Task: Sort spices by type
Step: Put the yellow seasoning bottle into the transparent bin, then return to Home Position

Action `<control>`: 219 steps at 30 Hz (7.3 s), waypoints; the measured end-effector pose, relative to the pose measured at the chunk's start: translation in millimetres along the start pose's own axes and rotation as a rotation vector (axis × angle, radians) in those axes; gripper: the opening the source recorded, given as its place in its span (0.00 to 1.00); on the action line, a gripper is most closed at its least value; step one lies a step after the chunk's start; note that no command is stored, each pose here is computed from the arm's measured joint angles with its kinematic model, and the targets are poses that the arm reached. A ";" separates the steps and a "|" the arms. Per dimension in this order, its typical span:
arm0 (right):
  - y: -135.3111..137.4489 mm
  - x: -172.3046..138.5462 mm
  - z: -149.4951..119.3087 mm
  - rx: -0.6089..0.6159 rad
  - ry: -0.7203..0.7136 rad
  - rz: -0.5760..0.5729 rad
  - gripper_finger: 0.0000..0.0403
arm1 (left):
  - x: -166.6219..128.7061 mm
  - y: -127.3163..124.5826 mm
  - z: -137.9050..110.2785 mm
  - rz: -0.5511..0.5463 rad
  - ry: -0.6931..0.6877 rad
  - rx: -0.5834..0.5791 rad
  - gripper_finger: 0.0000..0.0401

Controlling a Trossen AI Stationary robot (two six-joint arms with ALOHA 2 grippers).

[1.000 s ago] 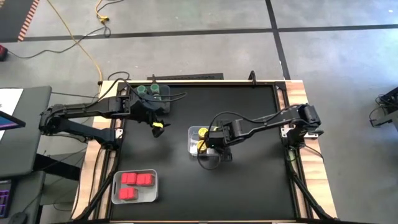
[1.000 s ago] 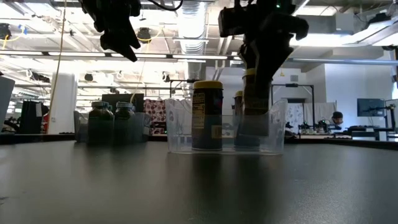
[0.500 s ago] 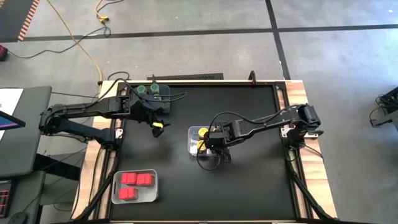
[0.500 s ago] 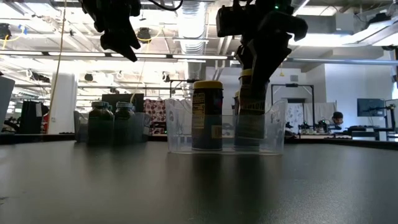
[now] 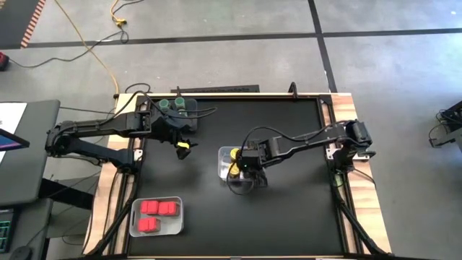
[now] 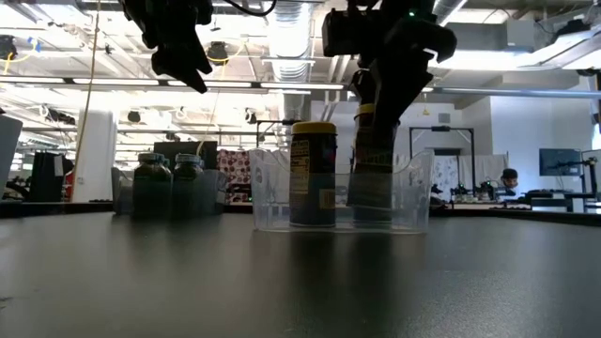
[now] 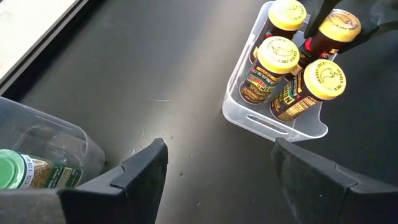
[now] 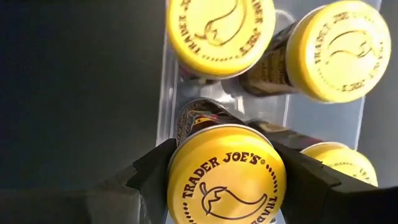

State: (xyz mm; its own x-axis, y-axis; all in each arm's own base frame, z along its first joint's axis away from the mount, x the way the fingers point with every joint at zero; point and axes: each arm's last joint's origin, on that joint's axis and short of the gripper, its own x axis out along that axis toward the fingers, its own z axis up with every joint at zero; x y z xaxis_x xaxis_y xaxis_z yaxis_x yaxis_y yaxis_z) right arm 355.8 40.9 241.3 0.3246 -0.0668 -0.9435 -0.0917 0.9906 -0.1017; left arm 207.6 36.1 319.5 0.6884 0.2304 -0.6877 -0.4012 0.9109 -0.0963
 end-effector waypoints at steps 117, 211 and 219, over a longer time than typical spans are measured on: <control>-37.1 -80.1 -78.9 0.310 -0.173 0.023 0.74 | 0.1 0.7 0.2 0.025 -0.006 0.002 0.69; -16.8 -41.5 -207.8 0.443 -0.408 0.069 0.74 | 16.5 23.4 -185.5 -0.339 -0.750 0.089 0.69; -23.7 -45.4 -200.1 0.387 -0.508 0.035 0.74 | 16.8 23.4 -185.7 -0.337 -0.746 0.090 0.69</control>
State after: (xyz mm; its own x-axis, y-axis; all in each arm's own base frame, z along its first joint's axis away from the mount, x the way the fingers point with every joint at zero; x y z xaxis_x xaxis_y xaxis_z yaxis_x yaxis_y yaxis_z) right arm 155.0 -3.5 223.4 0.7422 -0.0632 -0.6671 0.2059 0.9689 0.1373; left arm 97.5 -2.3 172.1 0.9965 0.0780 0.0299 -0.0734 0.9884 -0.1326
